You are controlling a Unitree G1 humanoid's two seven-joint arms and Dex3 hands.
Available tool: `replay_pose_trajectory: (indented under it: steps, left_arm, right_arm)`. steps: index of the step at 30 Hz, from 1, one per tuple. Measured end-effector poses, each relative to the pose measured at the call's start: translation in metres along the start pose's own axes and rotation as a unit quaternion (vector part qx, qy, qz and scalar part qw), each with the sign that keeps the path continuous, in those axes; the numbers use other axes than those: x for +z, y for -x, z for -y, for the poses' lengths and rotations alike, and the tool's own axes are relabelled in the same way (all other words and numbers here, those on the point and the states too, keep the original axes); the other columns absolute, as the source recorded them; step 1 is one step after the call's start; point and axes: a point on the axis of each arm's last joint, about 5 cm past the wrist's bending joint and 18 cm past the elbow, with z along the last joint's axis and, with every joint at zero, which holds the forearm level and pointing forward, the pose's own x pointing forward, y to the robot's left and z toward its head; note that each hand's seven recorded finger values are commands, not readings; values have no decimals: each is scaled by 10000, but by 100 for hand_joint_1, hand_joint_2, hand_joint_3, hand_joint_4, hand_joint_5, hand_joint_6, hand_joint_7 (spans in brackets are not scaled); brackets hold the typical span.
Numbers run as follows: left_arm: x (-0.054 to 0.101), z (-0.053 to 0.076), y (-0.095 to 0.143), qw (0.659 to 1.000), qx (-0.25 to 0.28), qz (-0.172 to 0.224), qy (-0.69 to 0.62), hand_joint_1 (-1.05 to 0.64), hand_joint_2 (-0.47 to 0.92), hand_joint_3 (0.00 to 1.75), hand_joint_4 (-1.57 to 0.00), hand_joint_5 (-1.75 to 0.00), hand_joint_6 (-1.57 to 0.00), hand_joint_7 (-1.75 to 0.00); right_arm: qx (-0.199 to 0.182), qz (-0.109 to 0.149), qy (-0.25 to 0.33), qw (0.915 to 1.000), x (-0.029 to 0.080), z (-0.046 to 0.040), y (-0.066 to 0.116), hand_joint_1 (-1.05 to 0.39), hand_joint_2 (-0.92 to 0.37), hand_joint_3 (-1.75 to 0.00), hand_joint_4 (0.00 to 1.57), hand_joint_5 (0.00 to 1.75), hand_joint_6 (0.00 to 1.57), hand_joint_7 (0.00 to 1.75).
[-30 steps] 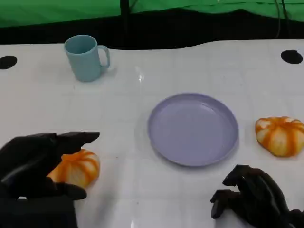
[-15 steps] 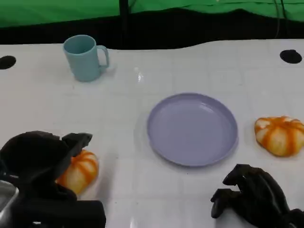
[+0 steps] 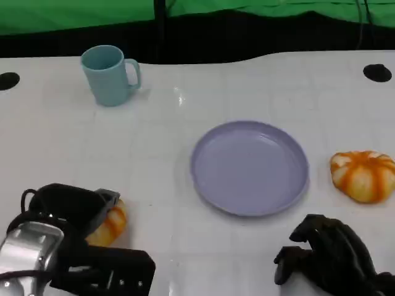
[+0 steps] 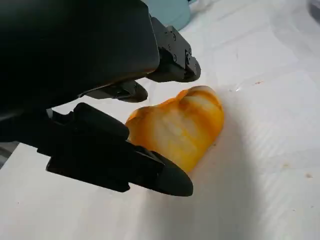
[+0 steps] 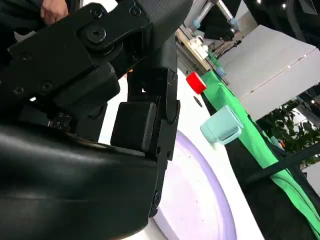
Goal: Grasp the bread from the table and place it into the plate.
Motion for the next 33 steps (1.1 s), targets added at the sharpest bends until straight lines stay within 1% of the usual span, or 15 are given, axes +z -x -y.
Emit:
replay_pose_trajectory:
  steps: [7, 9, 12, 13, 15, 18, 20, 23, 24, 26, 27, 28, 29, 30, 33]
  left_arm:
    - [-24, 114, -174, 10000, -63, -63, -17, -67, 92, 2, -36, -1, -27, -1]
    - [-36, 137, -227, 10000, -42, -76, 29, -58, 92, 4, -47, -7, -37, -5]
    - [-46, 170, -283, 9997, 15, -119, 211, -55, 92, 4, -49, -8, -40, -5]
    - [-48, 176, -291, 9997, 32, -124, 219, -45, 92, 19, -65, -47, -63, -10]
    - [-65, 199, -313, 9993, 162, -75, 338, -37, 92, 29, -65, -102, -85, -9]
    - [-94, 226, -344, 9979, 434, 43, 472, -35, 92, 32, -67, -118, -92, -9]
    - [-105, 241, -355, 9973, 534, 78, 504, -34, 92, 29, -67, -136, -101, -11]
    - [-125, 253, -373, 9960, 645, 118, 600, -34, 92, 29, -66, -142, -104, -12]
    - [-127, 252, -378, 9960, 655, 129, 600, -34, 92, 35, -62, -156, -106, -13]
    - [-131, 261, -389, 9956, 720, 153, 577, -34, 92, 38, -59, -164, -107, -15]
    - [-133, 268, -393, 9955, 743, 158, 563, -33, 91, 47, -59, -169, -96, -53]
    - [-138, 281, -397, 9951, 786, 175, 572, -31, 83, 63, -61, -172, -70, -112]
    - [-147, 303, -401, 9939, 880, 191, 631, -30, 80, 70, -62, -173, -61, -133]
    - [-156, 322, -405, 9925, 987, 207, 697, -29, 76, 75, -62, -174, -54, -149]
    - [-176, 396, -413, 9879, 1270, 262, 850, -28, 73, 79, -62, -175, -49, -160]
  right_arm:
    - [-6, 6, 7, 10000, 2, -4, -1, -103, -71, 0, 157, 73, 157, 34]
    - [-9, 7, 4, 10000, 2, -4, 0, -103, -71, 0, 157, 72, 157, 35]
    - [-9, 7, 3, 10000, 1, -4, 0, -103, -71, 0, 157, 72, 157, 35]
    - [-10, 8, 3, 10000, 1, -4, 0, -104, -71, 0, 157, 72, 157, 34]
    - [-9, 7, 3, 10000, 1, -4, 0, -104, -72, 0, 157, 72, 157, 34]
    - [-4, 2, 5, 10000, 0, -6, -2, -104, -72, 0, 157, 72, 157, 34]
    - [-2, 2, 5, 10000, 0, -6, -2, -104, -71, 0, 157, 72, 157, 34]
    - [-2, 2, 4, 10000, -1, -7, -2, -104, -71, 0, 157, 72, 157, 34]
    - [-2, 2, 4, 10000, -1, -7, -2, -104, -71, 0, 157, 72, 157, 34]
    - [-1, 1, 4, 10000, -1, -7, -2, -104, -71, 0, 157, 72, 157, 34]
    - [-1, 1, 4, 10000, -1, -7, -3, -104, -71, 0, 157, 72, 157, 35]
    - [-1, 1, 3, 10000, -1, -7, -3, -103, -71, 0, 157, 72, 157, 34]
    - [-1, 2, 2, 10000, -1, -7, -3, -103, -72, 0, 157, 72, 157, 34]
    - [-1, 2, 2, 10000, -1, -7, -3, -103, -71, 0, 157, 71, 157, 34]
    - [1, 2, 1, 10000, -2, -8, -5, -103, -71, 0, 157, 71, 157, 34]
